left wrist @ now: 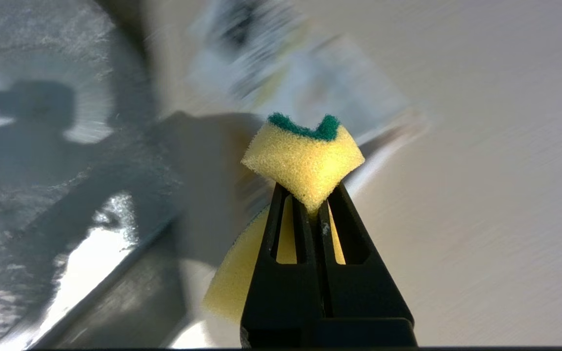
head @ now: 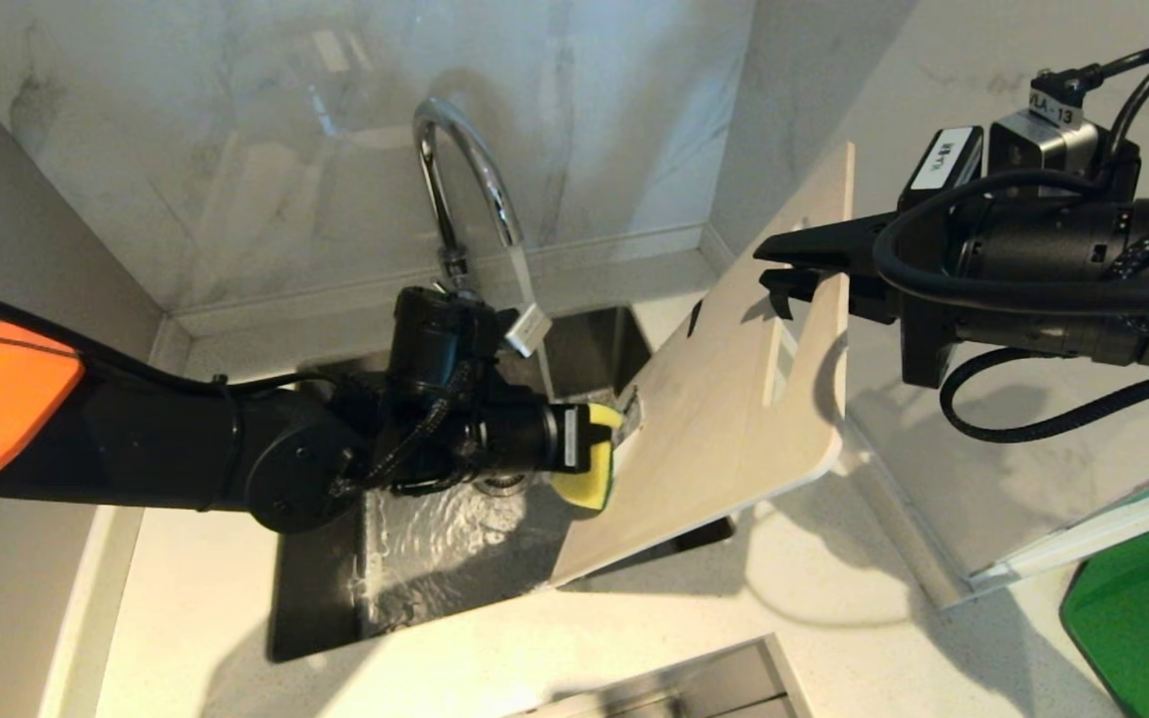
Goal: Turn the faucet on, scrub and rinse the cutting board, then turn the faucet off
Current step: Scrub the cutting board underwater
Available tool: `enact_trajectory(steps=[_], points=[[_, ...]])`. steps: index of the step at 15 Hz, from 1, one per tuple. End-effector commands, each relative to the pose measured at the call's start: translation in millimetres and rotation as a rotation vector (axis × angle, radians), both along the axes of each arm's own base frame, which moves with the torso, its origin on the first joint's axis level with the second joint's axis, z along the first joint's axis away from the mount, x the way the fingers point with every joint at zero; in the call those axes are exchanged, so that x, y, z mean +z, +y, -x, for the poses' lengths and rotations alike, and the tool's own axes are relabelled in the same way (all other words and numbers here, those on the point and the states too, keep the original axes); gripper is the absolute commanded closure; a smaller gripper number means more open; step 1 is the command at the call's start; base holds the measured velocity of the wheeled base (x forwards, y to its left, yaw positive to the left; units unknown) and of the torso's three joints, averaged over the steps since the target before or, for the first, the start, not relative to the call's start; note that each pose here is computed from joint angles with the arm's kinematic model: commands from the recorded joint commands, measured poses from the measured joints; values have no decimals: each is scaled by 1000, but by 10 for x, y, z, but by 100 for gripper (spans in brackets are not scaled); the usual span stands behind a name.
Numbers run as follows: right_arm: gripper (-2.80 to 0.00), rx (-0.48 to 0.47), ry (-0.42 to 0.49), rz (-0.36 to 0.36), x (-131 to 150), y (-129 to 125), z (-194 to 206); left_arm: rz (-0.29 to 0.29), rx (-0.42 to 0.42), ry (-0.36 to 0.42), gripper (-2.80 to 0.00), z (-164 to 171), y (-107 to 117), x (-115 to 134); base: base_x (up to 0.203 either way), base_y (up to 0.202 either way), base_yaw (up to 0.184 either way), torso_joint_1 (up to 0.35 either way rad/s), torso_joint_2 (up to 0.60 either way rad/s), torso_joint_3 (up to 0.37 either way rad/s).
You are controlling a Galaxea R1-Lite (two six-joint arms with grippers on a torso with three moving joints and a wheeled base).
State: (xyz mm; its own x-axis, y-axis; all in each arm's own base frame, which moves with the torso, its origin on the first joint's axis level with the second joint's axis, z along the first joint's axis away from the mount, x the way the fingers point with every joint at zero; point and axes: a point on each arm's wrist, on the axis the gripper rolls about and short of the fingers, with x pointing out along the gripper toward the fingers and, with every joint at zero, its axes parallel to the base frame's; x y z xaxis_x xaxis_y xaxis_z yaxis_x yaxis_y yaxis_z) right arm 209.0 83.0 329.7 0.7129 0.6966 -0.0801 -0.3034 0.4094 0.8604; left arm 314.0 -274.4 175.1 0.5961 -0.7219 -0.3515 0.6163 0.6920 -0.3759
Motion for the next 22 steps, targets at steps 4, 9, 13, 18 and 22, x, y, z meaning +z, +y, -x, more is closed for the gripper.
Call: enact_trajectory(steps=[4,9,13,18,22], points=[[0,2,6,-3,-2,-1,6,-47,87,4,0,97,671,-214,0,0,0,0,0,0],[0,3,15,-2,-24,12,-32,-20,129,-86,0,283,868,135,0,0,0,0,0,0],[0,0,1,-27,-53,67,-189,-3,171,-135,0,475,996,748,0,0,0,0,0,0],[0,3,-4,-158,-30,227,-650,19,174,-166,0,734,1158,1083,0,0,0,0,0,0],[0,-1,38,-147,-256,363,-1059,31,175,-180,0,859,1239,1200,0,0,0,0,0,0]])
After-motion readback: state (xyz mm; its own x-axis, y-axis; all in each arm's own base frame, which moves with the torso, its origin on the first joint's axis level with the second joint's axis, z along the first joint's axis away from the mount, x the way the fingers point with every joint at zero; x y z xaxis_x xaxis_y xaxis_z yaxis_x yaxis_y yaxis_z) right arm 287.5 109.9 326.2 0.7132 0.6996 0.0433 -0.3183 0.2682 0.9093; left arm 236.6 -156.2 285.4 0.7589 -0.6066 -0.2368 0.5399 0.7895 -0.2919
